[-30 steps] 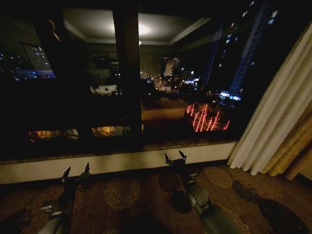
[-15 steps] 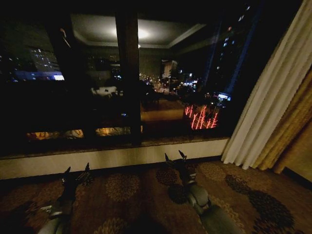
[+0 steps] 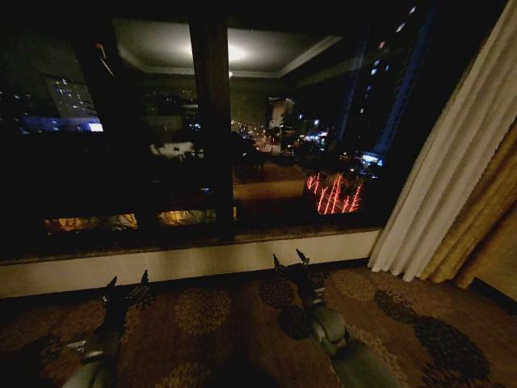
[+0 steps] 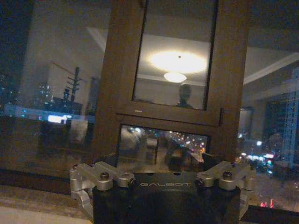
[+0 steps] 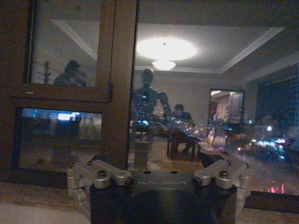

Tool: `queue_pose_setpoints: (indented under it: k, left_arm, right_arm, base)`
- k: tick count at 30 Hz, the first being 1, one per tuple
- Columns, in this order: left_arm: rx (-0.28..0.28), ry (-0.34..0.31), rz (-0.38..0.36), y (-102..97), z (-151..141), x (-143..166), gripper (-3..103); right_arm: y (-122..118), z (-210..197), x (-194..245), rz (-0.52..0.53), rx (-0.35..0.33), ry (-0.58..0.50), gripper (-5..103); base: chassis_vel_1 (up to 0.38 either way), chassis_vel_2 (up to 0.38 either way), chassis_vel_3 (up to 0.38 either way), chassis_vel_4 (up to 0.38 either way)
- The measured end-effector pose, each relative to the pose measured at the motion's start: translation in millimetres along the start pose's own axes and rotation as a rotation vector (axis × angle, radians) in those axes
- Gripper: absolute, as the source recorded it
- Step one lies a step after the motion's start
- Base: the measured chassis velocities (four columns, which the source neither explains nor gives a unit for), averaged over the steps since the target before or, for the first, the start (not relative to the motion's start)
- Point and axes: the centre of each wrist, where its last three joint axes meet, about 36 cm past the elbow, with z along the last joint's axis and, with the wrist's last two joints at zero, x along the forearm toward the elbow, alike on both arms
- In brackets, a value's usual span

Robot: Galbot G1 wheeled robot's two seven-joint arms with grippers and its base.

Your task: Open the curtains by pulling them apart, changing their state from closed to fully open.

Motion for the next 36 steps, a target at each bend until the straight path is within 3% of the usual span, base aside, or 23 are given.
queue_pose_setpoints:
  k: [13, 26, 36]
  left_arm:
    - [0.000, 0.000, 0.000, 0.0, 0.0, 0.0, 100]
    - [0.000, 0.000, 0.000, -0.1, 0.0, 0.0, 100]
    - [0.000, 0.000, 0.000, 0.1, 0.1, 0.2, 100]
  right_arm:
    - [0.0, 0.0, 0.0, 0.000, 0.000, 0.000, 100]
    - [-0.1, -0.1, -0.1, 0.000, 0.000, 0.000, 100]
    - [0.0, 0.0, 0.1, 0.000, 0.000, 0.000, 100]
  base:
    - [-0.037, 0.056, 0.031, -0.049]
    - [-0.202, 0.198, 0.205, -0.210]
    - [-0.003, -0.007, -0.008, 0.008]
